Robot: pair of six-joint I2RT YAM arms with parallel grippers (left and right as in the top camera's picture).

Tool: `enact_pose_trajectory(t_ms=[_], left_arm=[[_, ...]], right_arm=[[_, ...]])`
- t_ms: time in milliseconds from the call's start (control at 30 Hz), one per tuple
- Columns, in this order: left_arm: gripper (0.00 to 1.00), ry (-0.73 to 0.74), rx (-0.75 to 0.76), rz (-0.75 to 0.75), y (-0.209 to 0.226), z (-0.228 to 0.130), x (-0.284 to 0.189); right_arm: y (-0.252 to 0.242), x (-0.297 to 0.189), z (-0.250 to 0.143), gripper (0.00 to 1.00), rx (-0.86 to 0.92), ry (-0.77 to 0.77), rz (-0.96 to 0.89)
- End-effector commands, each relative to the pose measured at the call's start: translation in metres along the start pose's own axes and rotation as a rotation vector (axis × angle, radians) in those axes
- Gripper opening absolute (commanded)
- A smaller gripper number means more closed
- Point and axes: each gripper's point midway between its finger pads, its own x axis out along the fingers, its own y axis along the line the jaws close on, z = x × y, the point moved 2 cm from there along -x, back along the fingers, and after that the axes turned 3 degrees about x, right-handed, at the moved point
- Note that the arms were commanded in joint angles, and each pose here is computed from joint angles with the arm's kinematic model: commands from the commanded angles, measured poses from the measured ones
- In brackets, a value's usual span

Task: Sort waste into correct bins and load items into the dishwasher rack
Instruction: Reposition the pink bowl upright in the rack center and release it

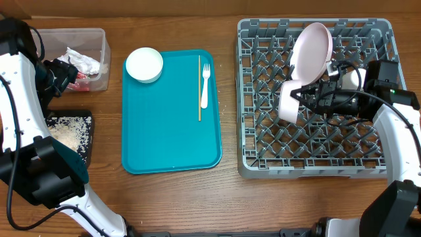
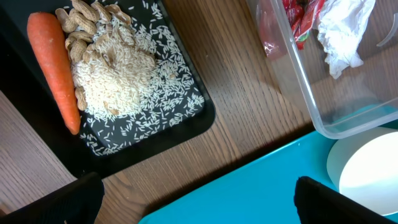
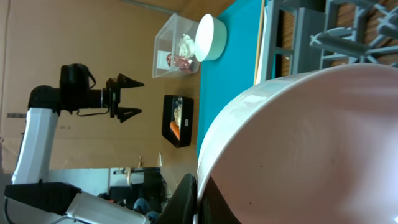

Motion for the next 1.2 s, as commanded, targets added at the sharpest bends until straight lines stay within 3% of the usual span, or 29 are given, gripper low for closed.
enact_pose_trajectory(t_ms=[0, 600, 967, 1167], left_arm=[[1.00, -0.003, -0.002, 0.010, -0.001, -0.001, 0.002], [1.00, -0.003, -0.001, 0.010, -0.001, -0.001, 0.002], [1.00, -0.003, -0.001, 0.010, -0.001, -0.001, 0.002], [1.00, -0.003, -0.001, 0.010, -0.001, -0.001, 0.002]], right_arm=[[0.008, 0.003, -0.002, 0.04, -0.023, 0.014, 0.042], [-0.037, 0.012, -0.014, 0.04, 0.023, -0.002, -0.041], [-0.079, -0.032, 0.004, 0.05, 0.182, -0.140, -0.288], [-0.105, -0.059, 0.004, 0.06, 0.276, -0.183, -0.531]])
